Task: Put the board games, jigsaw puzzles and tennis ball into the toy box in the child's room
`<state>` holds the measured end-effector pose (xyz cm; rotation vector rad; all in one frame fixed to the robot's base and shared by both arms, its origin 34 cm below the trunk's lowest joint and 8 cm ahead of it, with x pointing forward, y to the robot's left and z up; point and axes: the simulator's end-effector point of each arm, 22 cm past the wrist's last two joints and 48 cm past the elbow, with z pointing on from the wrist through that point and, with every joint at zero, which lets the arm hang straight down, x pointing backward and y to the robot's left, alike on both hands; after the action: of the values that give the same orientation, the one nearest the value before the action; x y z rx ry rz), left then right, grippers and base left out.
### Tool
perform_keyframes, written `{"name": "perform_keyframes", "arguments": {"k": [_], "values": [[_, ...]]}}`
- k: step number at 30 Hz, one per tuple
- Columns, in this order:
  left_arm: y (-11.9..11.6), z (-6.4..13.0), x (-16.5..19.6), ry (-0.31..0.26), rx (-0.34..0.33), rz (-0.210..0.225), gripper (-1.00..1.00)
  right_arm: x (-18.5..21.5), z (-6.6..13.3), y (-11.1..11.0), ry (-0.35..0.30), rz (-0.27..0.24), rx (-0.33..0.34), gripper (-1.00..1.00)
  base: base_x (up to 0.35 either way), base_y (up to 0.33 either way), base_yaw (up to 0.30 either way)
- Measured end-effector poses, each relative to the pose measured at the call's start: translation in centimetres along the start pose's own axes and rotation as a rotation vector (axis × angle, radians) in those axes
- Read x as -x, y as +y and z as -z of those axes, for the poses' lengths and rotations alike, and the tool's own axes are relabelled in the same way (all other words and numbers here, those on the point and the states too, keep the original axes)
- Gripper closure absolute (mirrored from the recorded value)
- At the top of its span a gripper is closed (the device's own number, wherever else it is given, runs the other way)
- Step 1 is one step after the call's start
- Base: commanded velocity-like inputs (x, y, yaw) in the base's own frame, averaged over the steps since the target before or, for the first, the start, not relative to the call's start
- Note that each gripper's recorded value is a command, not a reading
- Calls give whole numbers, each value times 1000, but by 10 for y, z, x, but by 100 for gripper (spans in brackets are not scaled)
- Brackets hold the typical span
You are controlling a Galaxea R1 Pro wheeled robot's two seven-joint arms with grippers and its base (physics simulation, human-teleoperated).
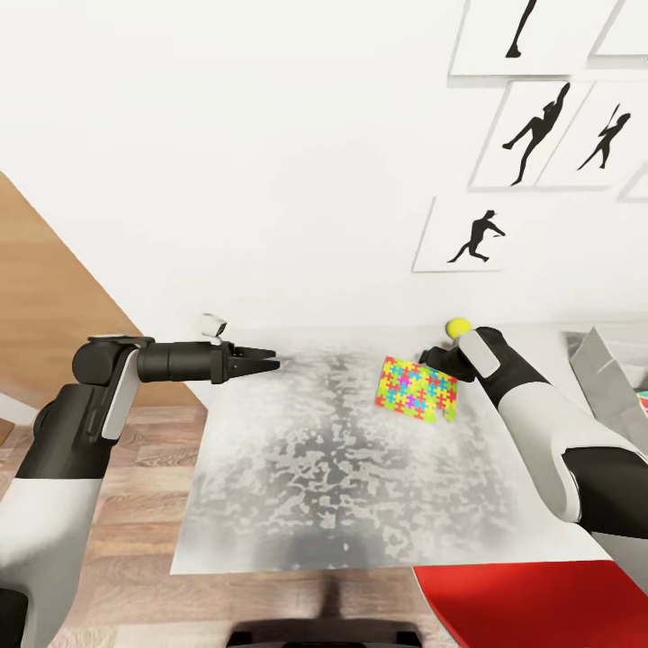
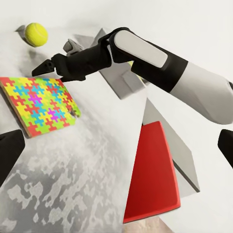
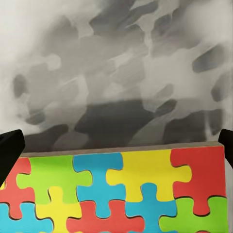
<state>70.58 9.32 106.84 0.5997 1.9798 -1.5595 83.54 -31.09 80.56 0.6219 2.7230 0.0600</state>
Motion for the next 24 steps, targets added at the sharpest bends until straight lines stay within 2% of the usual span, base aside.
{"name": "perform_keyframes", "arguments": {"k": [8, 16, 24], "values": [[0, 0, 0, 2, 0, 0, -100, 0, 0, 0, 0, -1, 0, -100, -120, 0, 0], [1, 0, 0, 1, 2, 0, -100, 0, -1, 0, 0, 0, 0, -100, -288, 52, 0], [1, 1, 0, 2, 4, 0, -100, 0, 0, 0, 0, 0, 0, -100, -286, 153, 0]]}}
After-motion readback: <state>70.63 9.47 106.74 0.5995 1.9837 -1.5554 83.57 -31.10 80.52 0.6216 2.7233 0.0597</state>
